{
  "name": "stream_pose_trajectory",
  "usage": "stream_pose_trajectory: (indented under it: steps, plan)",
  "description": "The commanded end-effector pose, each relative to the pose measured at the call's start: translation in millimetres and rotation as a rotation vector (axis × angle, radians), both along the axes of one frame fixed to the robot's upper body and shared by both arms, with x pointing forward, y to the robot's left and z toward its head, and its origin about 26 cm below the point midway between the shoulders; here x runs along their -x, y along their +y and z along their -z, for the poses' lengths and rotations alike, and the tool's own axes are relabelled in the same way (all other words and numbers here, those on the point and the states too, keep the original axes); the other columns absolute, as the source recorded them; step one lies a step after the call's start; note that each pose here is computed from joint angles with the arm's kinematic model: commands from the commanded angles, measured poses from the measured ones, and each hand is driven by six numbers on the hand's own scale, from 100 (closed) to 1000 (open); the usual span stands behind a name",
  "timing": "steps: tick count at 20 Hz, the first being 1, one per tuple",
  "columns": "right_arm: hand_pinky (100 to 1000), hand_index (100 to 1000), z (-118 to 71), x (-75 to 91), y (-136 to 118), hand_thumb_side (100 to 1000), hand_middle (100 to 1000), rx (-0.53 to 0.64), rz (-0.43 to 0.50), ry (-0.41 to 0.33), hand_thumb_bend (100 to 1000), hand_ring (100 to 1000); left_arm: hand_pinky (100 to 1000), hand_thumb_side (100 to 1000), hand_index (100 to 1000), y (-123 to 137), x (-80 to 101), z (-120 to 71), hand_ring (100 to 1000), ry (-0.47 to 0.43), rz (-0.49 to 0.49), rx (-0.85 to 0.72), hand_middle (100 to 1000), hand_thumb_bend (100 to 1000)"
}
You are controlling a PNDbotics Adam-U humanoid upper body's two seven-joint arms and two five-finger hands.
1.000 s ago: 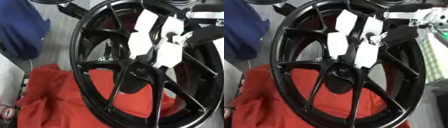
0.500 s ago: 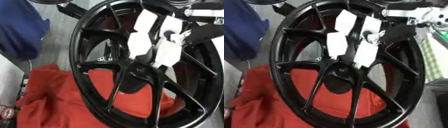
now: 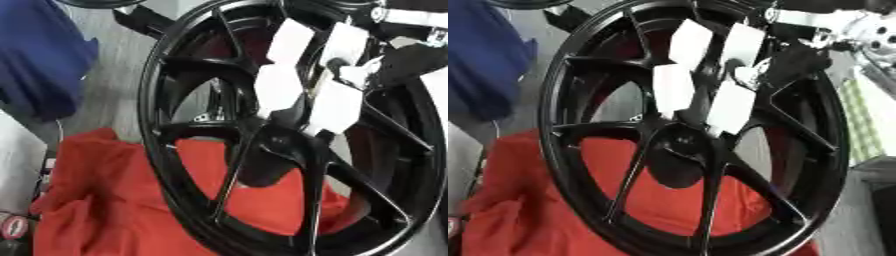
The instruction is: Pull the pin out of the wheel hub.
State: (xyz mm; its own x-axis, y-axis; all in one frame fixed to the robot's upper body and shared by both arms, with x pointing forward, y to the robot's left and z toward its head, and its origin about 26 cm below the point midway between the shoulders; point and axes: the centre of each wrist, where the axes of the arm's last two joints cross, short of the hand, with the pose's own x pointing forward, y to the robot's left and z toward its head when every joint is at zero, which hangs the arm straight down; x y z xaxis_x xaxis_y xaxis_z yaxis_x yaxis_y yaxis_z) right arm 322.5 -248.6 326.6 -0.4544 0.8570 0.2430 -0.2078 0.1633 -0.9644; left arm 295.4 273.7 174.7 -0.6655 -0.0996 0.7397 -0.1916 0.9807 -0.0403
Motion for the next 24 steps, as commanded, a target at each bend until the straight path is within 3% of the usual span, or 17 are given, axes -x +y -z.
stream_pose_trajectory:
  steps: [1, 3, 16, 21, 24]
  plan:
    - [319, 467, -13.0, 8.1, -4, 100, 384, -0.012, 0.011, -0.042, 100, 390, 739, 596, 894, 0, 2.4, -6.9, 851, -0.026, 0.004, -0.011, 744, 338]
    - [274, 400, -17.8, 12.4, -3, 100, 330, -0.024, 0.001, -0.05, 100, 337, 740, 596, 894, 0, 2.5, -6.6, 853, -0.025, 0.003, -0.012, 744, 337]
    - [243, 383, -56.1, 38.7, -12, 113, 315, -0.182, -0.026, -0.082, 100, 314, 744, 603, 896, 2, 3.7, -4.0, 859, -0.012, -0.007, -0.013, 746, 335]
    - [238, 379, -71.7, 45.8, -45, 100, 312, -0.285, 0.081, -0.173, 100, 310, 744, 604, 896, 4, 4.4, -3.0, 859, -0.011, -0.026, -0.014, 746, 333]
    - [238, 378, -74.5, 46.4, -79, 120, 314, -0.341, 0.221, -0.258, 100, 309, 744, 603, 896, 6, 4.8, -2.6, 858, -0.012, -0.038, -0.012, 746, 332]
